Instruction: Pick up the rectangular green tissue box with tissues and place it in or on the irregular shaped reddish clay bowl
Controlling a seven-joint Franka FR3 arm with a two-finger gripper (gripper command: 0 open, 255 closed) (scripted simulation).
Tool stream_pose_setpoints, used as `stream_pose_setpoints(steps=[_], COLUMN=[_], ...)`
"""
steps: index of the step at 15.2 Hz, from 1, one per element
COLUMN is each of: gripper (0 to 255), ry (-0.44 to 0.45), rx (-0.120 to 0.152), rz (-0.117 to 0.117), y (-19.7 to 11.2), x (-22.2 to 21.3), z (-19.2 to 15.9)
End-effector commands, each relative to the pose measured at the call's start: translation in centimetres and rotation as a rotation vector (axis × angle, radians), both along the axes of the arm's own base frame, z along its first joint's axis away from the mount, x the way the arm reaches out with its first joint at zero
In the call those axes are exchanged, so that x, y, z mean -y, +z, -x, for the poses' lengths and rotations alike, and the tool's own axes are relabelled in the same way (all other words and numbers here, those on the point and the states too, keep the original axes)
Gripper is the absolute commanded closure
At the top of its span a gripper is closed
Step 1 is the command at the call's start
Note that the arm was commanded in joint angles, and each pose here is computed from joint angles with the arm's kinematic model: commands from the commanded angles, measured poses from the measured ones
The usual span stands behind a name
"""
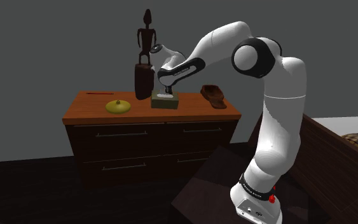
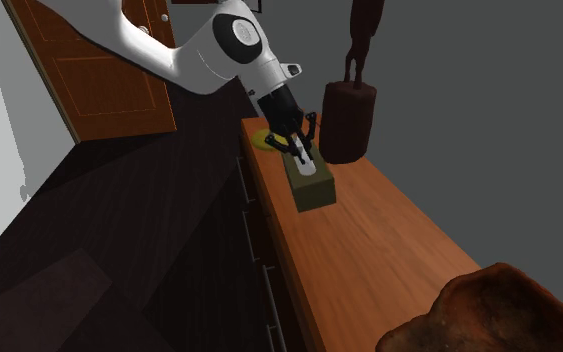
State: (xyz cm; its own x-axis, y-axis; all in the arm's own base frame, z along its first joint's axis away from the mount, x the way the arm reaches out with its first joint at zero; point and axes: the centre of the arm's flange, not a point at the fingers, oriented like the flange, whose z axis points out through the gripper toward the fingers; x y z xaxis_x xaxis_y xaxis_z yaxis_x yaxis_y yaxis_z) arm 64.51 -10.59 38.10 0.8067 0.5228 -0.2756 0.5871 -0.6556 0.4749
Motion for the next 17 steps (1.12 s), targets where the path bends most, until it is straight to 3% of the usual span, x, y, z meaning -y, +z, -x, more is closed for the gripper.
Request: stream_pose_setpoints(steps=[1,17], gripper=[255,255], ry=[0.0,0.0], rx=[0.0,0.0], rz=[0.0,0.0], y=[1.1,9.6], x=[0.1,0.1], z=[0.1,0.1])
